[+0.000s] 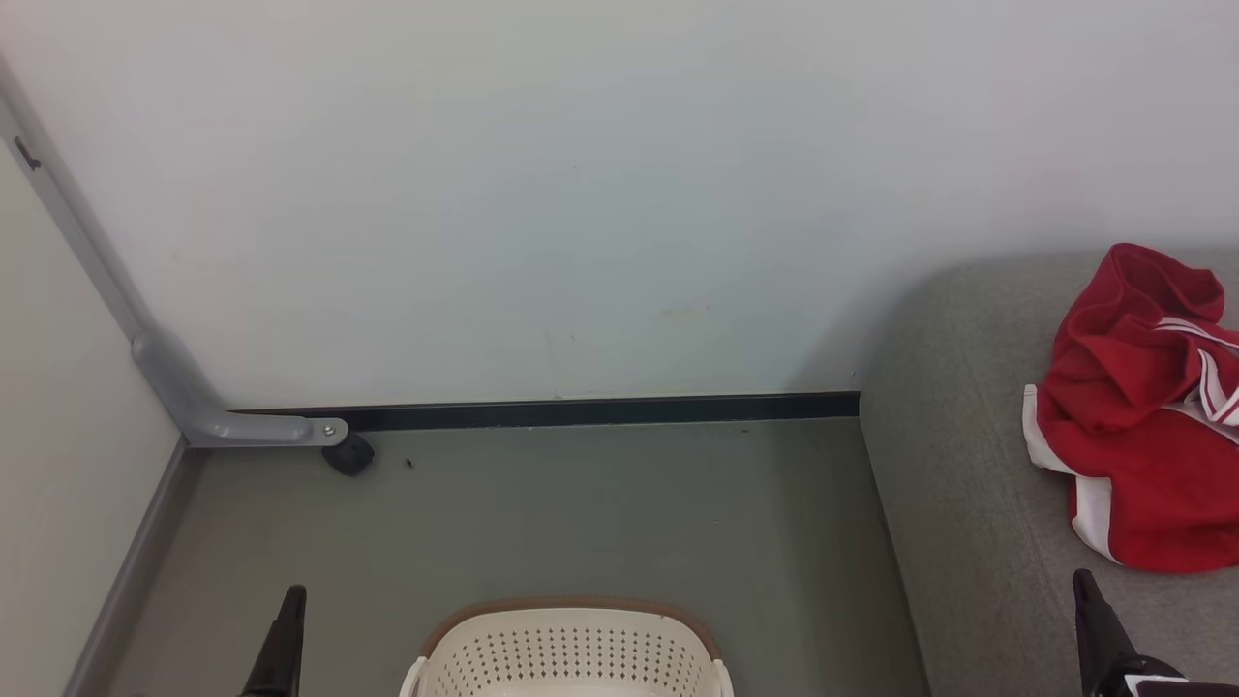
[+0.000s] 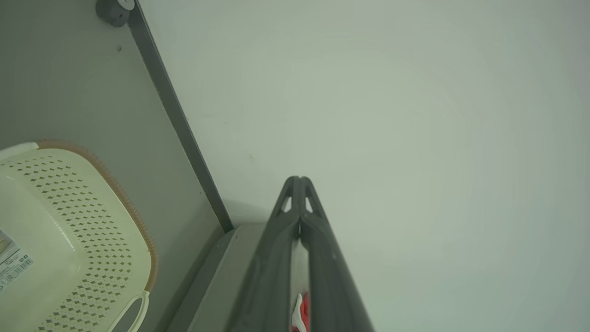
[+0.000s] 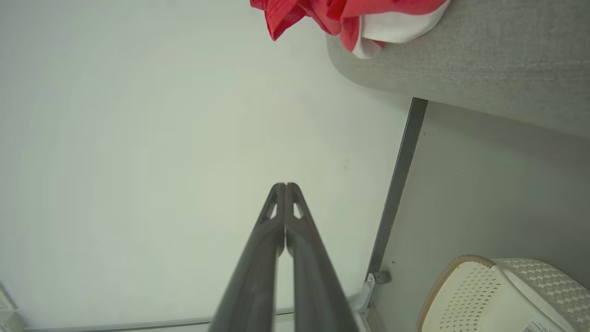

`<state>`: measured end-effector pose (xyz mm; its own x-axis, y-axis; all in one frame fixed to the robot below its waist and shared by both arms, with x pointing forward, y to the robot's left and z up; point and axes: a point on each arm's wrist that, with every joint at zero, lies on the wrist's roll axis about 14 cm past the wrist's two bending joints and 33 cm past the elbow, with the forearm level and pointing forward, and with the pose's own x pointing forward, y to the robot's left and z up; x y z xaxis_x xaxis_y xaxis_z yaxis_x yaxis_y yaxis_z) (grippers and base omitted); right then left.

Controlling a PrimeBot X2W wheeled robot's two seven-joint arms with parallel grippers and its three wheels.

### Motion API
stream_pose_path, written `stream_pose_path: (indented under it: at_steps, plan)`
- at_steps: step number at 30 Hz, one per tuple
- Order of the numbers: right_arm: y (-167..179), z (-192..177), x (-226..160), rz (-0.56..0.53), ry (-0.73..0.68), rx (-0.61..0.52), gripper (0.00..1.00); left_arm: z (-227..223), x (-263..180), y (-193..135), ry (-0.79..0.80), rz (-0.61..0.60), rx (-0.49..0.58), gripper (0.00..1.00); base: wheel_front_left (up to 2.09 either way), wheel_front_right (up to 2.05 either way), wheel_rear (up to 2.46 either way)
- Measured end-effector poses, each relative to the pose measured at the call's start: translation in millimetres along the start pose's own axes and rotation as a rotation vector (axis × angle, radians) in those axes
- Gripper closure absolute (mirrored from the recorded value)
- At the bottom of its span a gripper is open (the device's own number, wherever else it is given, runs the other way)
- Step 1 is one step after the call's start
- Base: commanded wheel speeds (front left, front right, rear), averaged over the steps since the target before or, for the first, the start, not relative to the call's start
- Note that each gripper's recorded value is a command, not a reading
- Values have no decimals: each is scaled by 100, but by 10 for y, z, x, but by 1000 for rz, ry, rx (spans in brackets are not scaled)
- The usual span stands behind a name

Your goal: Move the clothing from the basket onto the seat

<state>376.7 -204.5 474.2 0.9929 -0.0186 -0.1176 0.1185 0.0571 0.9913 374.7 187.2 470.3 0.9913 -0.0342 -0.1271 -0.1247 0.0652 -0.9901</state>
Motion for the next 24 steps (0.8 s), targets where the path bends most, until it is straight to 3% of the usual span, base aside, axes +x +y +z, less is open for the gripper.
stream_pose_path:
  at_steps: [5, 24]
  plan:
    - [13, 23, -3, 12, -6, 60, 100, 28, 23, -52, -11, -21, -52, 100, 0, 0, 0]
    - [13, 20, -2, 12, -6, 61, 100, 20, 23, -61, -9, -28, -54, 100, 0, 0, 0]
